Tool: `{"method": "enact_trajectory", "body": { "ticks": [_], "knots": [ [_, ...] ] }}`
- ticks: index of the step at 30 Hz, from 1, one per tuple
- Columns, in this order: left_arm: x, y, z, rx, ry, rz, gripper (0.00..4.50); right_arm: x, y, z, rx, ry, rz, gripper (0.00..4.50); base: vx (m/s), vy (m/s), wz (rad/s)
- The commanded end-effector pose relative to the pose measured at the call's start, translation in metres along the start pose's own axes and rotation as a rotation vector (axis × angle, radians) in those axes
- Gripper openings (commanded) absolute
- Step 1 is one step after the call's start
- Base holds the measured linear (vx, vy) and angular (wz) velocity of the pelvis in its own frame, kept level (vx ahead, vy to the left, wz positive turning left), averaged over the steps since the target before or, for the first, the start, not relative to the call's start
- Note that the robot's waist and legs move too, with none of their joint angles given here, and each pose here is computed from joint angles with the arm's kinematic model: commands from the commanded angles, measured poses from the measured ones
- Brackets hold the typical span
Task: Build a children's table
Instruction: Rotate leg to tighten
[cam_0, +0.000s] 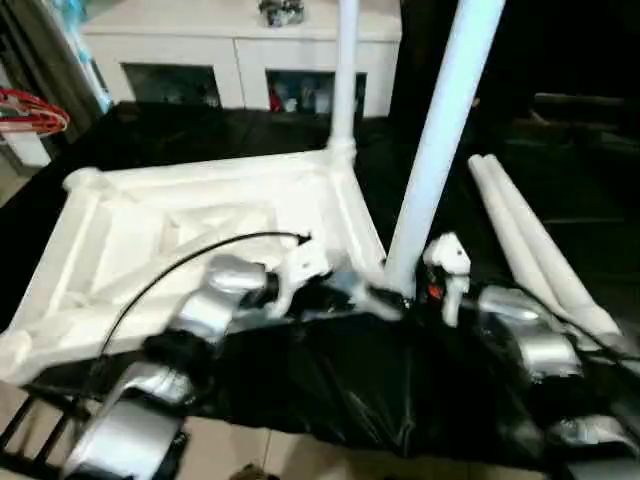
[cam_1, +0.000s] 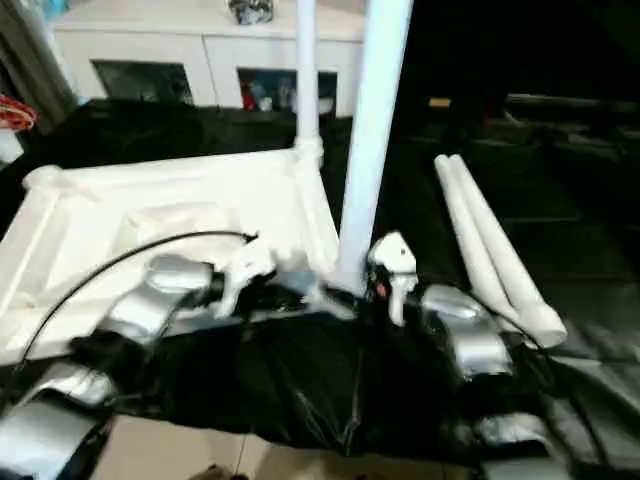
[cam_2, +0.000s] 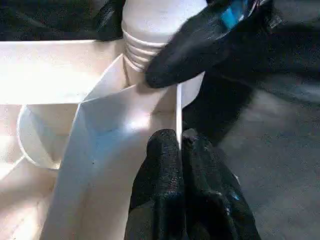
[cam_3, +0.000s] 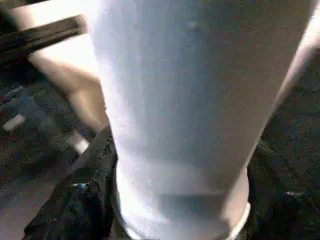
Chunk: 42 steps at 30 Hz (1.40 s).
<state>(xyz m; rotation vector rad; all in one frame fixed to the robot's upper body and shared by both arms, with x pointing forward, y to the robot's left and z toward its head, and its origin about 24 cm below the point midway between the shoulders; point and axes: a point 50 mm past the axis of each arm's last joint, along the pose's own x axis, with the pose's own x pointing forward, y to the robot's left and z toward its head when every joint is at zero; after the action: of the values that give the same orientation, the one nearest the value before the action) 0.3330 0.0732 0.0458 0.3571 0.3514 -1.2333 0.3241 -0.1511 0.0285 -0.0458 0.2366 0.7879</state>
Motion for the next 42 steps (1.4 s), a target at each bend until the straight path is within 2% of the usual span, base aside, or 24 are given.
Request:
{"method": "enact_trajectory", "body": {
  "ticks": [1,3,8,9,10,18,19,22,23,26,28,30,31,34,36,40,42],
  "knots": [
    [0.011,0.005,0.02,0.008,-0.072,0.087,0.0,0.016,0.014,-0.008,0.05,0.028,-0.012,2.73,0.0,0.0,0.0],
    [0.019,0.01,0.029,-0.005,-0.091,0.181,0.0,0.023,0.008,-0.006,0.121,0.006,-0.162,2.73,0.0,0.0,0.0],
    [0.027,0.012,0.036,0.015,-0.097,0.245,0.0,0.03,0.007,-0.004,0.129,-0.004,-0.275,2.73,0.0,0.0,0.0],
    [0.029,0.011,0.038,0.025,-0.1,0.24,0.0,0.031,0.008,-0.004,0.125,-0.015,-0.287,3.29,0.0,0.0,0.0],
    [0.03,0.01,0.039,0.041,-0.104,0.229,0.0,0.031,0.008,-0.005,0.121,-0.022,-0.293,3.43,0.0,0.0,0.0],
    [0.033,0.002,0.037,0.075,-0.128,0.154,0.0,0.026,0.005,-0.002,0.102,-0.042,-0.274,3.93,0.0,0.0,0.0],
    [0.033,0.0,0.037,0.081,-0.133,0.142,0.0,0.019,-0.001,0.003,0.073,-0.062,-0.294,4.03,0.0,0.0,0.0],
    [0.034,-0.001,0.036,0.084,-0.138,0.135,0.0,0.009,-0.008,0.008,0.069,-0.092,-0.318,4.03,0.0,0.0,0.0],
    [0.034,-0.001,0.035,0.085,-0.141,0.14,0.0,0.002,-0.012,0.011,0.09,-0.12,-0.308,4.03,0.0,0.0,0.0],
    [0.032,0.0,0.034,0.085,-0.153,0.155,0.0,-0.028,-0.021,0.022,0.059,-0.201,-0.261,4.03,0.0,0.0,0.0],
    [0.03,0.001,0.033,0.083,-0.157,0.158,0.0,-0.034,-0.022,0.023,0.045,-0.206,-0.249,4.03,0.0,0.0,0.0],
    [0.028,0.003,0.033,0.084,-0.16,0.179,0.0,-0.043,-0.022,0.024,0.016,-0.207,-0.233,4.03,0.0,0.0,0.0],
    [0.027,0.004,0.032,0.071,-0.168,0.179,0.44,-0.047,-0.021,0.025,-0.001,-0.206,-0.223,4.12,0.0,0.0,0.0],
    [0.022,0.008,0.033,0.054,-0.188,0.199,0.61,-0.06,-0.018,0.026,-0.009,-0.181,-0.14,4.12,0.0,0.0,0.0],
    [0.019,0.012,0.034,0.05,-0.201,0.223,0.94,-0.065,-0.016,0.026,-0.034,-0.147,-0.115,4.12,0.0,0.0,0.0],
    [-0.003,0.029,0.035,0.066,-0.215,0.356,1.18,-0.077,-0.014,0.027,-0.07,-0.086,-0.058,4.12,0.0,0.0,0.0],
    [-0.024,0.043,0.035,0.059,-0.224,0.461,1.18,-0.078,-0.009,0.028,-0.06,-0.071,-0.011,4.12,0.0,0.0,0.0]
  ]
}}
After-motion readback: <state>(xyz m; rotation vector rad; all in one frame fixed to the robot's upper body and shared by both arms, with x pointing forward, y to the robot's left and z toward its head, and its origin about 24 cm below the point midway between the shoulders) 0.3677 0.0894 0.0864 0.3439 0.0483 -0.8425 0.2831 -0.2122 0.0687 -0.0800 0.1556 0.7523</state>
